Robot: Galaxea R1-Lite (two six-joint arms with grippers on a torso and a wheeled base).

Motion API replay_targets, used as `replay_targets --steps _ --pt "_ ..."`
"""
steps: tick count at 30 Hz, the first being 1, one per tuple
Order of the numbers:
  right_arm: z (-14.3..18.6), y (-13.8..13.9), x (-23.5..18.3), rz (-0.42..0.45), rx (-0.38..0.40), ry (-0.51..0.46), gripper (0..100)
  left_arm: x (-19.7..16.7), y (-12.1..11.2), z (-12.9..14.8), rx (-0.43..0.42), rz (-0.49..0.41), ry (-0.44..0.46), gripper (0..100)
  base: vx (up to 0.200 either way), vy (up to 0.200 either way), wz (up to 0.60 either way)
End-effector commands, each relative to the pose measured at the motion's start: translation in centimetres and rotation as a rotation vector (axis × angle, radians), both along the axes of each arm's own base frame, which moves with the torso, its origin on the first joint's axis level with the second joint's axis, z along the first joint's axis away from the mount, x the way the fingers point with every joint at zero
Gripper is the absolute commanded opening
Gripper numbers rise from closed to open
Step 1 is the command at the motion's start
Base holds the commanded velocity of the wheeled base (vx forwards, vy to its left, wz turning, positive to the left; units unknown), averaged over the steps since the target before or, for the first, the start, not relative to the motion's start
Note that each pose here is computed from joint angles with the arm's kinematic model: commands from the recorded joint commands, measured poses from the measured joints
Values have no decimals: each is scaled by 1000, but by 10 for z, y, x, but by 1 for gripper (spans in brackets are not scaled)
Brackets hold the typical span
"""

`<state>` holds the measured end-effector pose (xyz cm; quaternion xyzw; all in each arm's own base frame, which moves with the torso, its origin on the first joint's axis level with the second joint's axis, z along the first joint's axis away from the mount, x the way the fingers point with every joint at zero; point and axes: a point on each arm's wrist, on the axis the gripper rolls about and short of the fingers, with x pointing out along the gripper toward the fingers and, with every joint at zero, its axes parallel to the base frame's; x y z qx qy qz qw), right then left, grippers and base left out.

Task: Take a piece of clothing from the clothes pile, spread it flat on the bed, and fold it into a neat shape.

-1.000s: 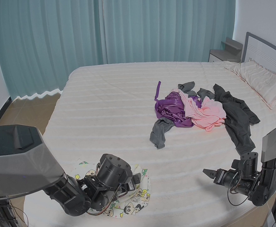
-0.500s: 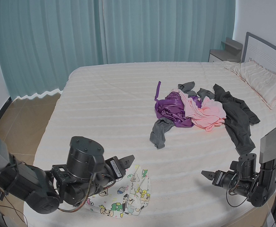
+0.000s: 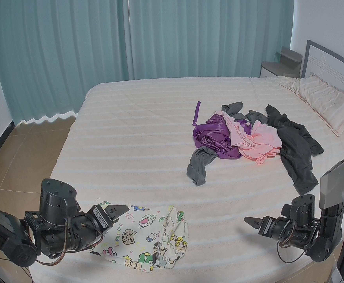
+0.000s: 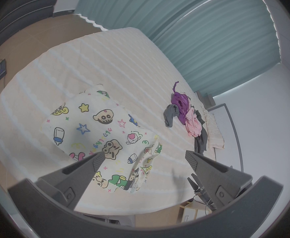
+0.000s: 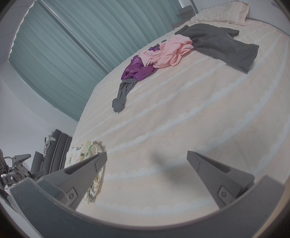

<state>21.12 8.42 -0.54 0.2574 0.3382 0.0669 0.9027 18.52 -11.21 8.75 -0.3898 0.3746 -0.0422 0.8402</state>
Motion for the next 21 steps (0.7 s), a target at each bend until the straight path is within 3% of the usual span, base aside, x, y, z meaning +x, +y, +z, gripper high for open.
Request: replay_targets --steps 1,7,21 --pt "0 5 -1 20 6 -8 100 -1 2 -6 -5 18 38 100 0 0 0" --pt "-1 5 -1 14 15 -1 100 9 8 -18 -48 -3 121 100 0 0 0" --pt "3 25 0 80 40 -40 100 15 13 -13 -125 7 136 100 0 0 0"
